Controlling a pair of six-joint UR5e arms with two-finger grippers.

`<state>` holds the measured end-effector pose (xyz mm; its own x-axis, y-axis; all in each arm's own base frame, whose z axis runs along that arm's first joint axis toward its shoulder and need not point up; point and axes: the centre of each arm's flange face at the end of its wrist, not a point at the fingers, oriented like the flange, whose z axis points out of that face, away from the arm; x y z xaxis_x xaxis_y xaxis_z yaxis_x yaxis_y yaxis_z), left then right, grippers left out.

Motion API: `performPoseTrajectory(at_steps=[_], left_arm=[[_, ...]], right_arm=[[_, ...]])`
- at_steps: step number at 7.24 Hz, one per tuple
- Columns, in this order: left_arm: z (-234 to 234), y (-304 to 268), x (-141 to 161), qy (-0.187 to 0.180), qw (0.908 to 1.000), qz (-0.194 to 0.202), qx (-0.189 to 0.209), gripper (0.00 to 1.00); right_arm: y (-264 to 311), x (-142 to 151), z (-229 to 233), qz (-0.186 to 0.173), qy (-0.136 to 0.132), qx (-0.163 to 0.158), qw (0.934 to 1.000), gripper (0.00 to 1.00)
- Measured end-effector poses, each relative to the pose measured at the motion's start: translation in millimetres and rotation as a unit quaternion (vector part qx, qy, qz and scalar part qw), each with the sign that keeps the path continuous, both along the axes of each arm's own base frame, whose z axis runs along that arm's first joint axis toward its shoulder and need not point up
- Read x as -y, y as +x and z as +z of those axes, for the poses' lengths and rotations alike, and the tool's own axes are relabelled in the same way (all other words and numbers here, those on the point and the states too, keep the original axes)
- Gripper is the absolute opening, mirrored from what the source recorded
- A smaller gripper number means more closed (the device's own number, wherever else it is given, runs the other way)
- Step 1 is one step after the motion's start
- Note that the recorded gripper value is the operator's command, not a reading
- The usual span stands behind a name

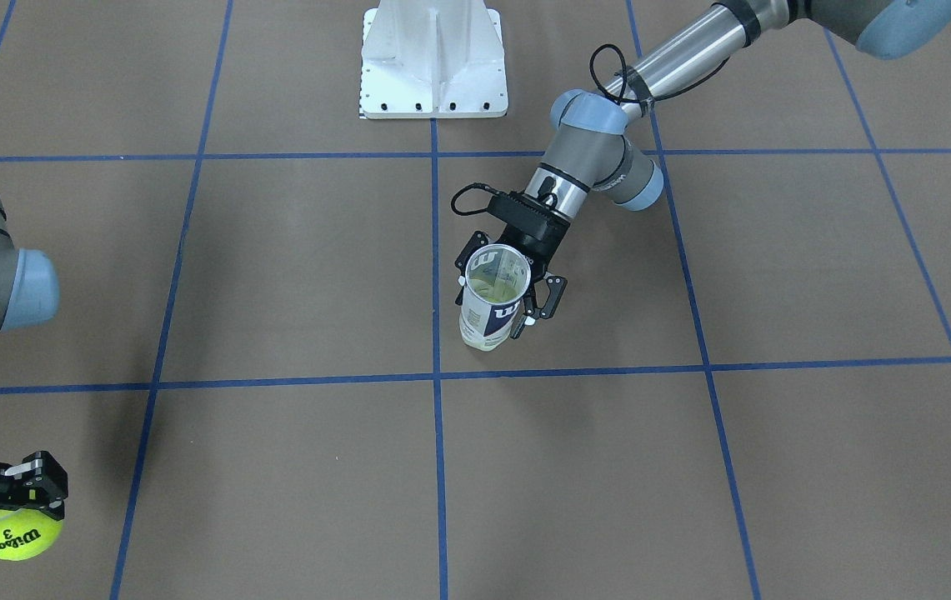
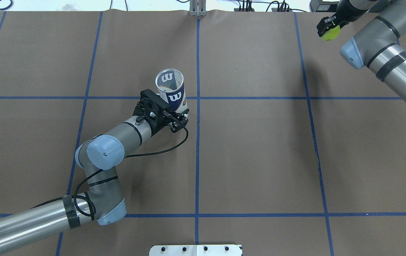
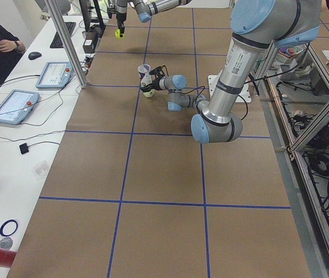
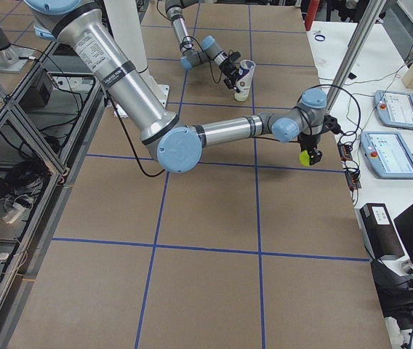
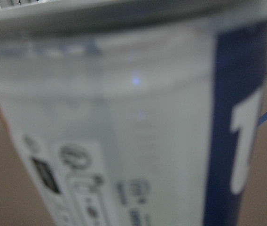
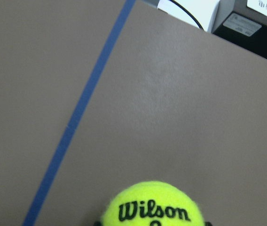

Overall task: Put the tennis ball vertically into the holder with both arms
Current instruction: 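Carry the second ball with the right gripper over the can's opening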

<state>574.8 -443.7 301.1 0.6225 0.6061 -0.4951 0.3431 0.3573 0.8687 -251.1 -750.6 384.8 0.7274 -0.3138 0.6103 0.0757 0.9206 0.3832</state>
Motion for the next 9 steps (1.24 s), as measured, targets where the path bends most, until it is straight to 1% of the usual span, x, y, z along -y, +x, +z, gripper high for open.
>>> performPoseTrajectory(at_steps=[1, 2, 3, 5, 6, 7, 8, 9], left_arm=[[-0.2, 0.1, 0.0, 0.0, 1.0, 0.0, 0.0, 0.99], [-0.6, 0.6, -0.6, 0.0, 1.0, 0.001, -0.001, 0.99], [-1.0, 1.0, -1.1, 0.0, 1.0, 0.001, -0.001, 0.99], [-2.6, 2.1, -2.5, 0.0, 1.0, 0.002, -0.003, 0.99], [-3.7, 2.9, -3.2, 0.001, 1.0, 0.003, -0.003, 0.99], [-4.8, 3.4, -3.7, 0.001, 1.0, 0.004, -0.004, 0.99], [-5.6, 3.6, -3.9, 0.001, 1.0, 0.004, -0.005, 0.99], [-5.7, 3.8, -4.1, 0.001, 1.0, 0.004, -0.006, 0.99]], right_arm=[[-12.2, -8.3, -67.2, 0.01, -0.022, 0.023, 0.9994, 0.0], [-36.1, -28.3, -127.2, 0.021, -0.045, 0.055, 0.9972, 0.0], [-68.4, -53.9, -179.8, 0.032, -0.068, 0.088, 0.9933, 0.0], [-130.4, -105.3, -266.2, 0.051, -0.107, 0.142, 0.9827, 0.0], [-155.3, -129.7, -303.4, 0.058, -0.122, 0.164, 0.9771, 0.0], [-173.7, -153.0, -331.1, 0.062, -0.132, 0.182, 0.9725, 0.0], [-189.4, -175.7, -348.9, 0.063, -0.137, 0.194, 0.9693, 0.0], [-203.5, -195.0, -358.2, 0.06, -0.138, 0.198, 0.9685, 0.0]])
